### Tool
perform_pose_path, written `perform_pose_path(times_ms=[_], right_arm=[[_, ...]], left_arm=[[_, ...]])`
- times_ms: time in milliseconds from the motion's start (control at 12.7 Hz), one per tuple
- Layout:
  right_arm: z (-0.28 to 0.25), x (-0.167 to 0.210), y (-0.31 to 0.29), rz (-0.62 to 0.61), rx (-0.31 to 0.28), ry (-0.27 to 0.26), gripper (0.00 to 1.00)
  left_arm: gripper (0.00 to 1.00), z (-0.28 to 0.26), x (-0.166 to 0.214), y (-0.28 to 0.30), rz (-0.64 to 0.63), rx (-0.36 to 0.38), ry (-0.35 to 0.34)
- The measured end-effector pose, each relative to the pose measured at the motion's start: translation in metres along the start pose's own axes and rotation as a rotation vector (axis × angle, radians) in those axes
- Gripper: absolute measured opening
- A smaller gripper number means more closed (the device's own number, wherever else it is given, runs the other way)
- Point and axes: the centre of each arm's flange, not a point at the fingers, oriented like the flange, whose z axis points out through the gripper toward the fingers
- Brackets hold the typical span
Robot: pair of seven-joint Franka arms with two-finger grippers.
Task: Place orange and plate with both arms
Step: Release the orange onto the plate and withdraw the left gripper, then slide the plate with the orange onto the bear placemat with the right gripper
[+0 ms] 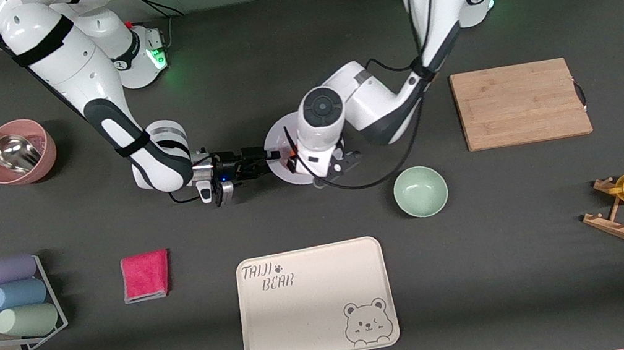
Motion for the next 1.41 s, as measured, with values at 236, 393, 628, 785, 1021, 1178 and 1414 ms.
perform_pose_path(times_ms=[236, 393, 628, 785, 1021, 1178, 1414], right_arm=[[0.0, -0.005, 0.004, -0.014, -0.003, -0.006, 0.41], [0.0, -0.005, 0.004, -0.013, -0.004, -0.006, 0.16], [0.0, -0.003, 0.0, 0.016, 0.009, -0.004, 0.04], [-0.004, 0.007, -0.011, 0.068, 0.01, 0.011, 0.04], [-0.01, 0.033, -0.041, 0.098, 0.029, 0.042, 0.04], [-0.016, 0.06, -0.068, 0.078, 0.041, 0.055, 0.04], [-0.036, 0.121, -0.121, 0.068, 0.062, 0.094, 0.04]], left_arm=[[1.0, -0.092, 0.065, -0.036, 0.054, 0.03, 0.069], [1.0, -0.14, 0.116, -0.081, 0.1, 0.074, 0.088], [1.0, -0.198, 0.175, -0.154, 0.182, 0.15, 0.083], [1.0, -0.233, 0.187, -0.194, 0.222, 0.208, 0.07], [1.0, -0.271, 0.201, -0.252, 0.278, 0.225, 0.026], [1.0, -0.286, 0.214, -0.303, 0.324, 0.207, 0.004], [1.0, -0.306, 0.207, -0.354, 0.395, 0.195, 0.004]])
